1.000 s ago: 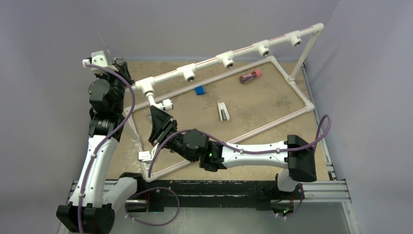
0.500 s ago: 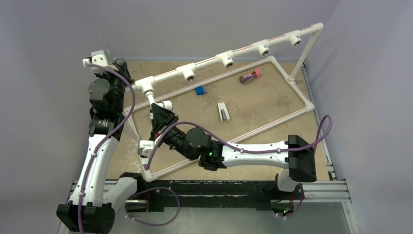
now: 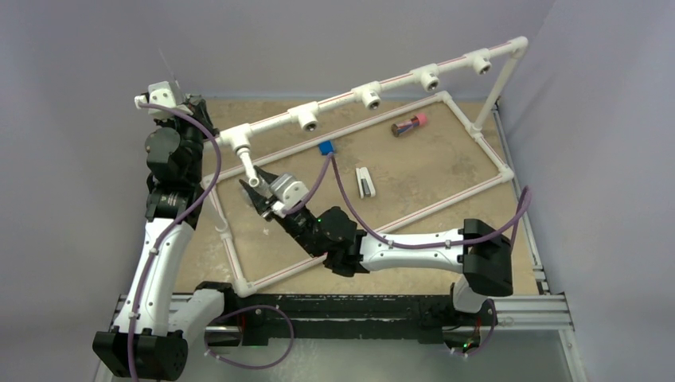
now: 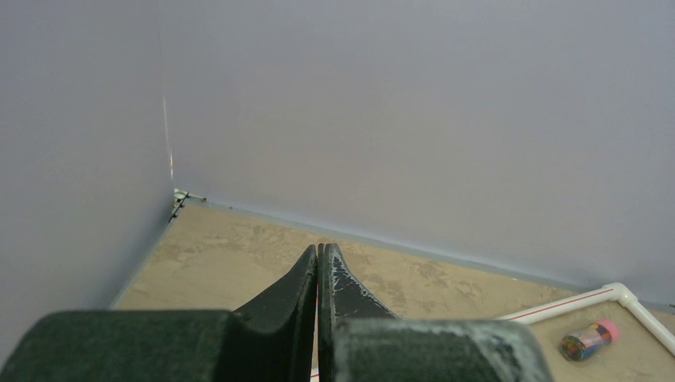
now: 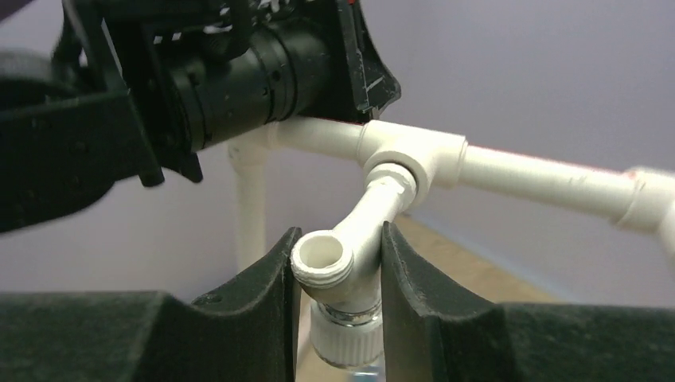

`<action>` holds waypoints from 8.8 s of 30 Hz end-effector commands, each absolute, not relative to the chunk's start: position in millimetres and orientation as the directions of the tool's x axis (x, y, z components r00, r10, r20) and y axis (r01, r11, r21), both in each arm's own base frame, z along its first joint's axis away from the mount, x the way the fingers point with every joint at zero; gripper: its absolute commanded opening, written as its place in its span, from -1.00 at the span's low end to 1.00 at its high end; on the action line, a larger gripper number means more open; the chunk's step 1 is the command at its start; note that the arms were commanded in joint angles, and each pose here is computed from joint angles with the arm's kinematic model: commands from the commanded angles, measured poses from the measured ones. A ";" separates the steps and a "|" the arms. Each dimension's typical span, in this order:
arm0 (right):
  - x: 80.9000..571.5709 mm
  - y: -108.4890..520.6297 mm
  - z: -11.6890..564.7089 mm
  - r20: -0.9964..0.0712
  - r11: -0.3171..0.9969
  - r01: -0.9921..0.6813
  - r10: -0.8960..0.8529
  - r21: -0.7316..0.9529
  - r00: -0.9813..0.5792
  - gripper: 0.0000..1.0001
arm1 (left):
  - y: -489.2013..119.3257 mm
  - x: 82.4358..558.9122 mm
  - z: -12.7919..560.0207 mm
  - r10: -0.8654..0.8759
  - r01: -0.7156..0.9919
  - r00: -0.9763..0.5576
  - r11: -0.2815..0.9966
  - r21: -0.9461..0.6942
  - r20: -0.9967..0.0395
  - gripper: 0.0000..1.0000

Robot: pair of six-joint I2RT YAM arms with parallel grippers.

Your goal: Install the water faucets

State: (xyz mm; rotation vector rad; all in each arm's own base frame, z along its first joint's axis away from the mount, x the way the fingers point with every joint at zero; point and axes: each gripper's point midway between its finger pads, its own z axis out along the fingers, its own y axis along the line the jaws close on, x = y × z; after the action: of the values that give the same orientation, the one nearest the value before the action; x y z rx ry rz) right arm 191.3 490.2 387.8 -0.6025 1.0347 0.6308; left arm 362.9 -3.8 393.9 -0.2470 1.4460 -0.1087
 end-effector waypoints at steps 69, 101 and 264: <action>136.2 435.2 485.1 -0.570 0.345 -0.499 -0.146 -0.795 0.809 0.53 | -31.0 350.6 275.7 -0.211 -0.036 -0.284 0.977 -0.210 -0.935 -1.00; 180.3 482.2 399.6 0.190 -0.129 0.140 -0.687 -0.982 0.702 0.52 | -32.3 348.6 279.1 -0.215 -0.026 -0.278 0.976 -0.217 -0.936 -1.00; 207.2 476.3 399.1 -0.687 0.697 -0.355 -0.269 -0.623 0.675 -1.00 | -33.4 350.7 275.6 -0.213 -0.022 -0.291 0.976 -0.216 -0.933 -1.00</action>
State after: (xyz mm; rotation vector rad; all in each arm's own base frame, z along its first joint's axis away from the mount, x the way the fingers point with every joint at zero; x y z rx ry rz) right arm 205.3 483.2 384.9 -1.1582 0.6110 -0.3522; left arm 359.8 -8.4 392.8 -0.2302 1.4565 -0.1321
